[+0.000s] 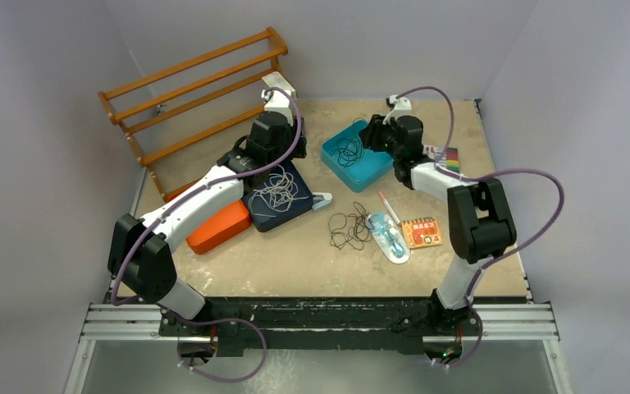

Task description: Untangle the cables

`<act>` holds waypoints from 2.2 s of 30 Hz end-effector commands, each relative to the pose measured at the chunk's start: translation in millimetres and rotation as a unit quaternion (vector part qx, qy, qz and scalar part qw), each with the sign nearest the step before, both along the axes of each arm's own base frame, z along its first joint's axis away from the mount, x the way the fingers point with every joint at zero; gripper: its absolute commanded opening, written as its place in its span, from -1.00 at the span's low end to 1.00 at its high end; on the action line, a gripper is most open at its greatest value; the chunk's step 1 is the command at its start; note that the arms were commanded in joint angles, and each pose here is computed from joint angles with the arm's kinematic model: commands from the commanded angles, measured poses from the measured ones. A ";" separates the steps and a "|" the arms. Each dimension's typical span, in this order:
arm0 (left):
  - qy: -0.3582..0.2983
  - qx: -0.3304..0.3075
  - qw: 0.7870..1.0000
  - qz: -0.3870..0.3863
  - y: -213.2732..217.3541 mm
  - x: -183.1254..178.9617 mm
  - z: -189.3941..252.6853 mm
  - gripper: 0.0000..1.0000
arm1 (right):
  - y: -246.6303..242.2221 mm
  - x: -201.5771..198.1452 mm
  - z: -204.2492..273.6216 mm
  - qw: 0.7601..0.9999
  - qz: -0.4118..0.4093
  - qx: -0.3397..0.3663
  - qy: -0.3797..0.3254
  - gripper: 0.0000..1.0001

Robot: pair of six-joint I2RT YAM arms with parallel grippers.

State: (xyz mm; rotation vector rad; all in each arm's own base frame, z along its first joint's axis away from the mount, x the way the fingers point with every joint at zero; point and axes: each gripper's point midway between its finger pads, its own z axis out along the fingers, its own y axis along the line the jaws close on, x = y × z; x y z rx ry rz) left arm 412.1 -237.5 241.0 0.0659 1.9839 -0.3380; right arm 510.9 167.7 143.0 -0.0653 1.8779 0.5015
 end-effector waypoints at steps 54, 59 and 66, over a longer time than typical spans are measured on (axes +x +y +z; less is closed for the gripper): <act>-0.029 -0.002 1.000 -0.009 0.3 -7.3 26.3 0.11 | -50.8 71.4 -53.6 0.978 -0.153 -0.025 0.140 -0.08; -0.028 -0.002 1.000 -0.010 -0.2 -7.2 25.7 0.11 | -50.5 75.8 -56.7 0.978 -0.153 -0.027 0.136 -0.17; -0.030 0.000 1.000 -0.009 1.2 -7.6 27.7 0.11 | -55.5 81.5 -62.3 0.978 -0.161 -0.042 0.127 -0.53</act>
